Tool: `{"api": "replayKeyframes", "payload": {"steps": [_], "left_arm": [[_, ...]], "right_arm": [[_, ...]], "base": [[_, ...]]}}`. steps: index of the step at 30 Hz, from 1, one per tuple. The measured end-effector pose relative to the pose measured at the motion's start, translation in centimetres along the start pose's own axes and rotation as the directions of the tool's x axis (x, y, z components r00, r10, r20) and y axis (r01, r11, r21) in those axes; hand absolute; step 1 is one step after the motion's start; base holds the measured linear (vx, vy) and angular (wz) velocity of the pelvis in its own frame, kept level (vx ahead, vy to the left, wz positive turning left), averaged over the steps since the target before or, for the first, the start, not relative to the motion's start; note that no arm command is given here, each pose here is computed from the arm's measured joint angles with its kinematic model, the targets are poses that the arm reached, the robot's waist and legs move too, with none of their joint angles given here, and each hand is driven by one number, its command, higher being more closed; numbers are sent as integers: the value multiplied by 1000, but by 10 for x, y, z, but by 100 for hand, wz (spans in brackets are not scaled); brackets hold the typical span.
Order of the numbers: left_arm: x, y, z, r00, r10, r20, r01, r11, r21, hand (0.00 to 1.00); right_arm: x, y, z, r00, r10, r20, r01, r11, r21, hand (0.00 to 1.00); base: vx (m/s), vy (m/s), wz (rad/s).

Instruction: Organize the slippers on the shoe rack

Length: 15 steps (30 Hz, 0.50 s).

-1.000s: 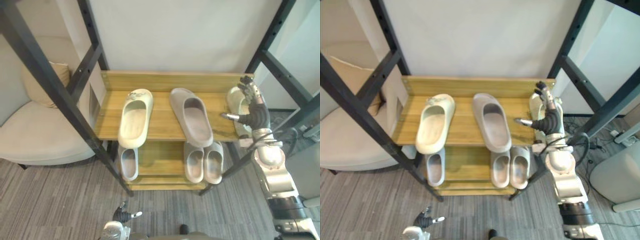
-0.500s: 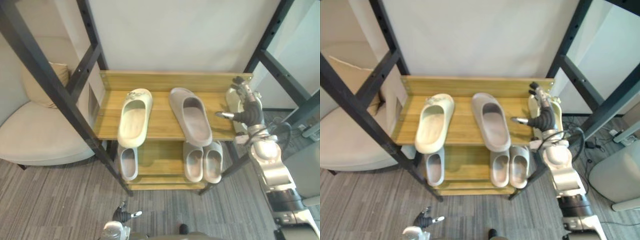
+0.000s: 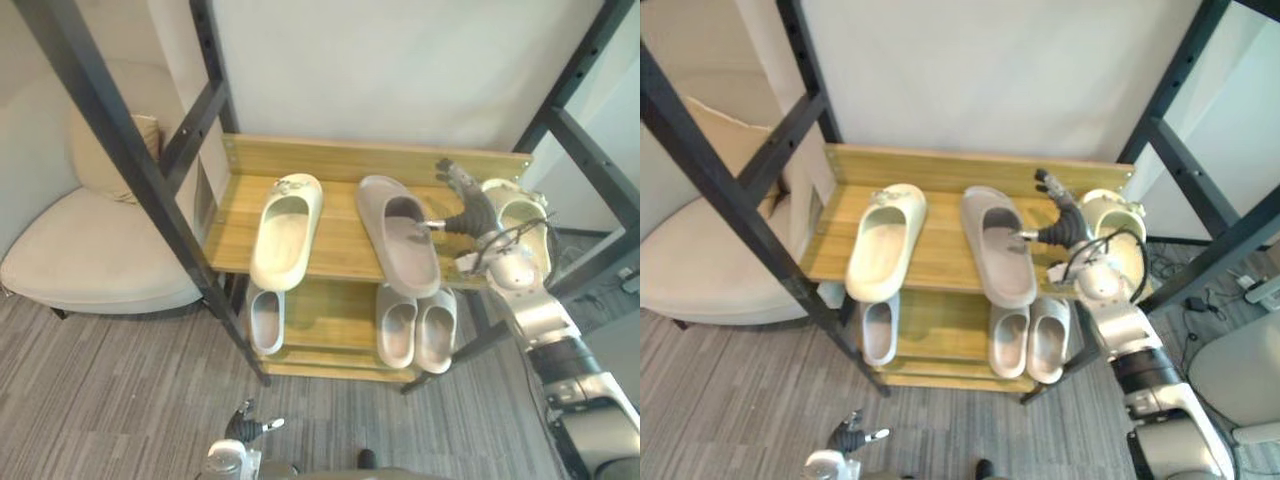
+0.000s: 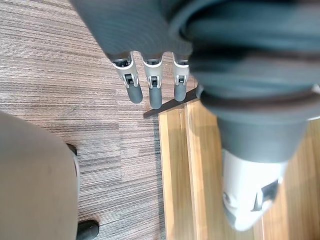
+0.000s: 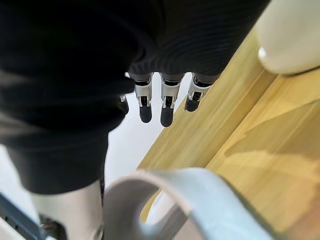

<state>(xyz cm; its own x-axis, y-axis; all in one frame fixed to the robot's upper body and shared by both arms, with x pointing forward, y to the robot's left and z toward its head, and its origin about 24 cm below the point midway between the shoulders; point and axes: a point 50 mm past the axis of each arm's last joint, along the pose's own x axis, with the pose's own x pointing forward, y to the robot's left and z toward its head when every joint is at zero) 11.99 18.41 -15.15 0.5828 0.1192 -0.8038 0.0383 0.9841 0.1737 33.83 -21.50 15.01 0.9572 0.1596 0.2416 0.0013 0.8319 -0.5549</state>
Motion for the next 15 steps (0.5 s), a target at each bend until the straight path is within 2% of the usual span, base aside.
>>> {"api": "replayKeyframes", "payload": {"steps": [14,15], "left_arm": [[0,2,5,1000,12,29,-10,999,-42,0],[1,2,7,999,12,35,-10,999,-42,0]], "right_arm": [[26,4,-7,994,67,-87,-73,995,-67,0],[30,3,-4,994,70,-84,-77,994,-79,100]], "base": [[-8,-9,3],[0,0,0]]}}
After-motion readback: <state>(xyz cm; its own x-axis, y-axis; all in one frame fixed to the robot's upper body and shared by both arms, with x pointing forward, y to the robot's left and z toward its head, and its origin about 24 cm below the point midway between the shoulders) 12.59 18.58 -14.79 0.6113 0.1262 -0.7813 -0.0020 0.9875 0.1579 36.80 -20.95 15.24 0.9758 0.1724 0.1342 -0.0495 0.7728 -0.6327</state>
